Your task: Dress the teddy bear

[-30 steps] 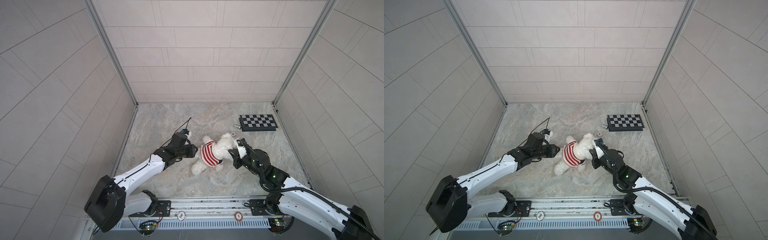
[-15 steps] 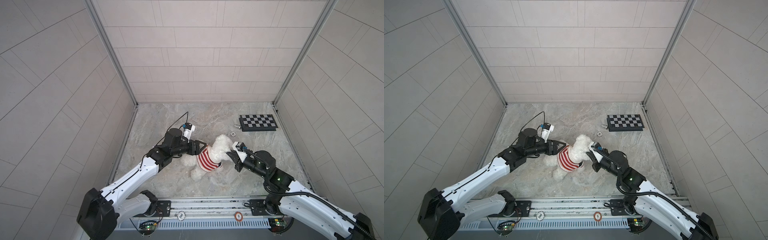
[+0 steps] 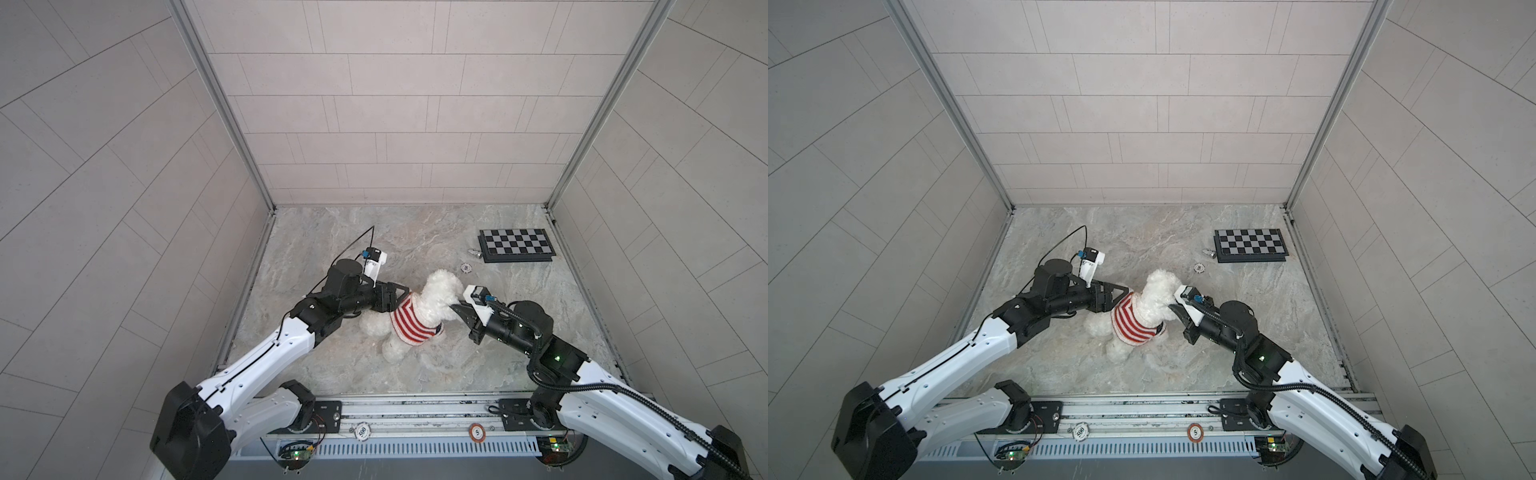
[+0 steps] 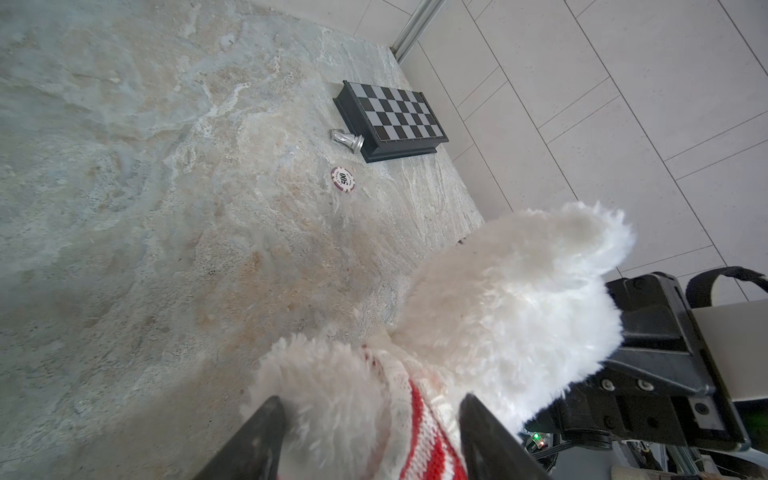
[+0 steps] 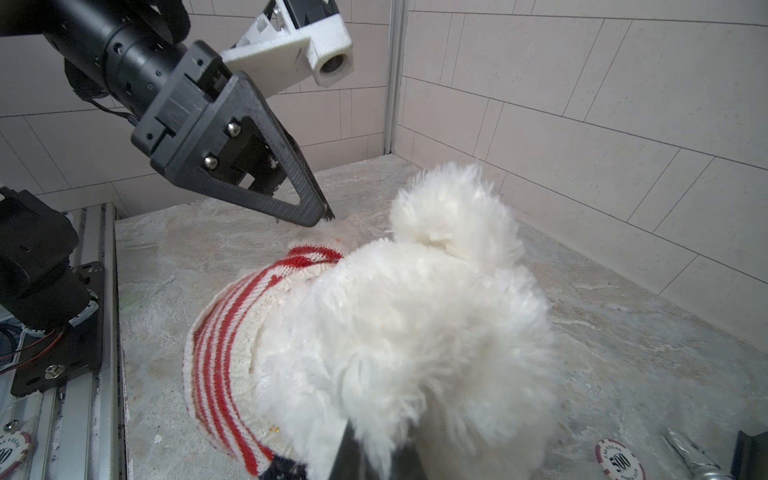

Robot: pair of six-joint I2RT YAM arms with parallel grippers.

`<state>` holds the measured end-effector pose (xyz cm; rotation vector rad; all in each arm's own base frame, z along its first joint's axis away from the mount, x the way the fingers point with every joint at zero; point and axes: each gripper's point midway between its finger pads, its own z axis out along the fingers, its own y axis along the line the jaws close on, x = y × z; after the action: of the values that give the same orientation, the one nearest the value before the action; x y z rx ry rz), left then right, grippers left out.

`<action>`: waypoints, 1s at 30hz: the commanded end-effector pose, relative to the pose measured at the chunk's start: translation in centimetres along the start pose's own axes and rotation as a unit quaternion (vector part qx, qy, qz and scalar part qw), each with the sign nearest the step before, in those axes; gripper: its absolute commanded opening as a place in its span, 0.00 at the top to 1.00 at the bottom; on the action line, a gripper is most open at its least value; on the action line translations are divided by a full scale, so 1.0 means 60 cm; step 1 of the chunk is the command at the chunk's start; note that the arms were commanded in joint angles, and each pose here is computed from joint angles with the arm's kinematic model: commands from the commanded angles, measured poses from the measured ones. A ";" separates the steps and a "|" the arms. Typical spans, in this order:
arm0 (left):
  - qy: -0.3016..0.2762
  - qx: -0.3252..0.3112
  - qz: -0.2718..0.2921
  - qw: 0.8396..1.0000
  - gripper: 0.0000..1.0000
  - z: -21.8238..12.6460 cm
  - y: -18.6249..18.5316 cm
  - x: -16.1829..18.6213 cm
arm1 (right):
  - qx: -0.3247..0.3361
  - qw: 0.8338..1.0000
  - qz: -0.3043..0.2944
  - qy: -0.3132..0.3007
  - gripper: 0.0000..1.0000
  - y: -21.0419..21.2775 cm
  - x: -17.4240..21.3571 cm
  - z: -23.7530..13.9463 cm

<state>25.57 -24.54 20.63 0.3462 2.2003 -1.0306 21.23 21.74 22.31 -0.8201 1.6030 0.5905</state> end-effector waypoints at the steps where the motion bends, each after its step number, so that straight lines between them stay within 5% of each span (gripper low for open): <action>1: 0.021 0.010 0.007 1.000 0.29 0.012 0.003 0.014 | -0.007 0.999 -0.027 -0.045 1.00 0.003 -0.053 -0.009; 8: 0.039 0.048 0.006 0.998 0.39 0.031 -0.016 0.029 | -0.007 0.998 -0.028 -0.047 1.00 0.002 -0.057 -0.007; 20: 0.027 0.075 -0.013 0.997 0.97 0.035 -0.029 0.021 | 0.057 0.998 -0.012 -0.022 1.00 -0.042 -0.038 0.000; 24: 0.006 0.069 -0.031 0.997 1.00 0.027 -0.020 0.001 | 0.080 0.997 -0.002 -0.021 1.00 -0.057 -0.032 0.001; 30: -0.030 0.039 -0.080 0.996 1.00 0.017 0.030 -0.035 | 0.108 0.994 0.017 -0.015 0.71 -0.074 -0.016 0.010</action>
<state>27.24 -25.00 19.90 0.2440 2.2019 -1.1903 24.16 20.02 21.45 -0.6991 1.6765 0.4614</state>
